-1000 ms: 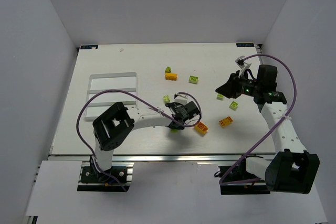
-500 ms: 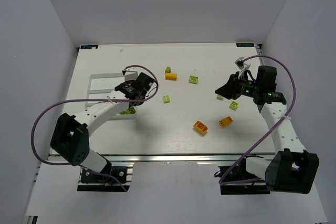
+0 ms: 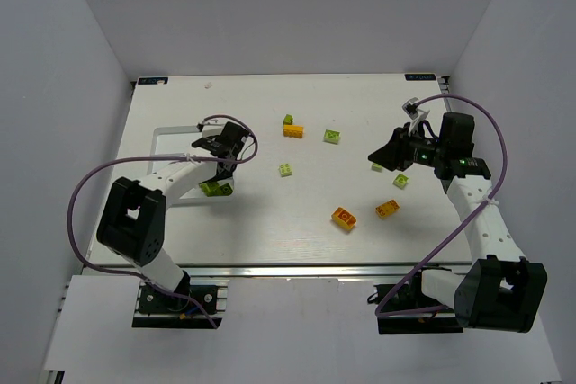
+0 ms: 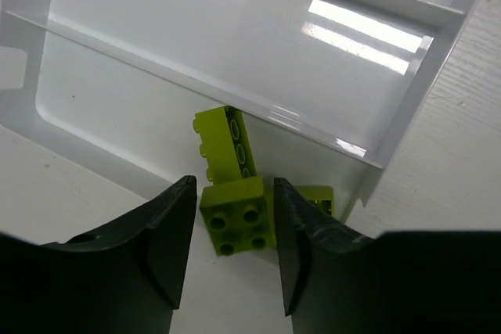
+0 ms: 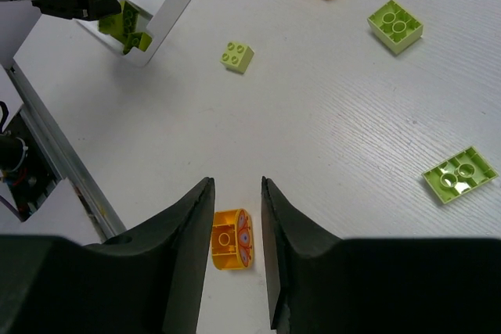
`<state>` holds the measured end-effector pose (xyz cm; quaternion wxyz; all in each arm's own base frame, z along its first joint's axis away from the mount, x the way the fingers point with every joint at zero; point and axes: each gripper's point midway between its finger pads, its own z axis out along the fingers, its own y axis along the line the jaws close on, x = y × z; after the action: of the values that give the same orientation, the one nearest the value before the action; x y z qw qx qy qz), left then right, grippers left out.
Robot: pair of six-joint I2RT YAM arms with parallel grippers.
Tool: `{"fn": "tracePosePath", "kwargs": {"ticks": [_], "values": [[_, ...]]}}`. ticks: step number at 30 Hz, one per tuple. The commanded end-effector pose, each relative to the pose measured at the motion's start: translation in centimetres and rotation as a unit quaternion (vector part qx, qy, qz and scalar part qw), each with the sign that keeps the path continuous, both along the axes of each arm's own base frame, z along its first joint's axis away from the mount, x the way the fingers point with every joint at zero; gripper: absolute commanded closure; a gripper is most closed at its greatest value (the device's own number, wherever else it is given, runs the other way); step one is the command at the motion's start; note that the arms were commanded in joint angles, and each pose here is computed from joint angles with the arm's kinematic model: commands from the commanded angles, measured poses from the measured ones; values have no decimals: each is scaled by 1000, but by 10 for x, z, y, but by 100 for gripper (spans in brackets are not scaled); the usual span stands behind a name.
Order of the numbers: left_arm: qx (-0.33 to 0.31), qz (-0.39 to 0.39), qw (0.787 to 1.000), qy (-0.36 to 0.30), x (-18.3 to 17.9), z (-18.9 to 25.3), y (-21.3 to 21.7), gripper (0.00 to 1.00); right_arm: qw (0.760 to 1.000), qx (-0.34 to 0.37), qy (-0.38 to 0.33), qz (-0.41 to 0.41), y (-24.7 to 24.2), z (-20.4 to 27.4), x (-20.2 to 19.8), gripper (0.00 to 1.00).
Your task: Sort the legos into containers by color
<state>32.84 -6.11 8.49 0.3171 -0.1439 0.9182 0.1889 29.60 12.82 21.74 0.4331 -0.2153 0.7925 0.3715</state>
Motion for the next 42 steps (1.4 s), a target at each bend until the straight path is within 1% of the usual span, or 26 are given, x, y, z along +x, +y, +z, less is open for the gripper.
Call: {"fn": "tracePosePath", "kwargs": {"ticks": [1,3,7,10,11,12,13,15,16,17,18,19,20,21,22,23,24,25,26,27,29,32,37,39,40,42], "values": [[-13,-9,1000,-9,6,4,-3,44,1000,6,-18,13,2,7,-2,64],[-13,-8,1000,-7,7,4,-1,35,1000,6,-17,15,3,8,-3,63],[-22,-16,1000,-10,14,13,-7,24,1000,6,-18,18,3,8,-4,63],[-64,-61,996,-29,21,29,-32,25,999,4,-26,30,5,9,-7,61],[-89,-79,991,-58,32,40,-44,27,999,3,-27,34,6,9,-8,61],[-119,-104,984,-83,36,54,-56,39,999,1,-32,39,6,8,-9,61],[-171,-158,969,-77,35,54,-81,47,999,-1,-34,41,7,8,-9,61],[-230,-205,944,-120,51,73,-113,68,998,-9,-40,43,7,7,-8,64],[-246,-218,937,-121,55,73,-123,75,998,-12,-40,42,7,6,-8,66],[-278,-243,919,-135,65,90,-143,76,998,-14,-40,41,6,6,-8,68],[-288,-251,914,-134,73,91,-152,74,998,-18,-42,38,6,6,-7,70],[-292,-258,914,-111,80,72,-164,69,998,-20,-44,36,5,6,-7,70],[-303,-269,905,-127,96,90,-177,49,998,-21,-48,35,5,9,-8,70],[-302,-271,905,-127,106,88,-182,39,998,-22,-53,34,6,10,-8,70],[-295,-268,911,-103,117,63,-187,32,998,-23,-54,31,5,10,-8,68],[-293,-267,913,-96,125,57,-191,24,997,-24,-62,31,5,13,-9,62],[-295,-274,908,-118,143,76,-200,23,997,-24,-68,31,5,16,-9,59],[-288,-281,908,-117,152,72,-204,22,997,-21,-71,37,6,17,-12,57],[-277,-280,915,-89,158,43,-211,22,996,-23,-81,43,7,19,-14,52],[-271,-283,913,-116,177,61,-216,21,995,-19,-88,47,9,22,-16,51],[-256,-284,917,-111,194,40,-220,21,994,-15,-91,54,10,24,-19,50],[-248,-301,908,-152,220,54,-230,21,994,-15,-97,58,12,25,-21,50],[-234,-312,902,-184,247,53,-239,21,993,-18,-97,63,12,22,-20,49],[-226,-307,910,-163,252,31,-240,22,992,-18,-100,78,20,22,-24,49],[-225,-305,909,-173,259,38,-242,24,992,-19,-100,80,21,22,-25,49],[-217,-296,917,-153,260,22,-239,26,991,-21,-101,81,22,22,-25,49]]}}
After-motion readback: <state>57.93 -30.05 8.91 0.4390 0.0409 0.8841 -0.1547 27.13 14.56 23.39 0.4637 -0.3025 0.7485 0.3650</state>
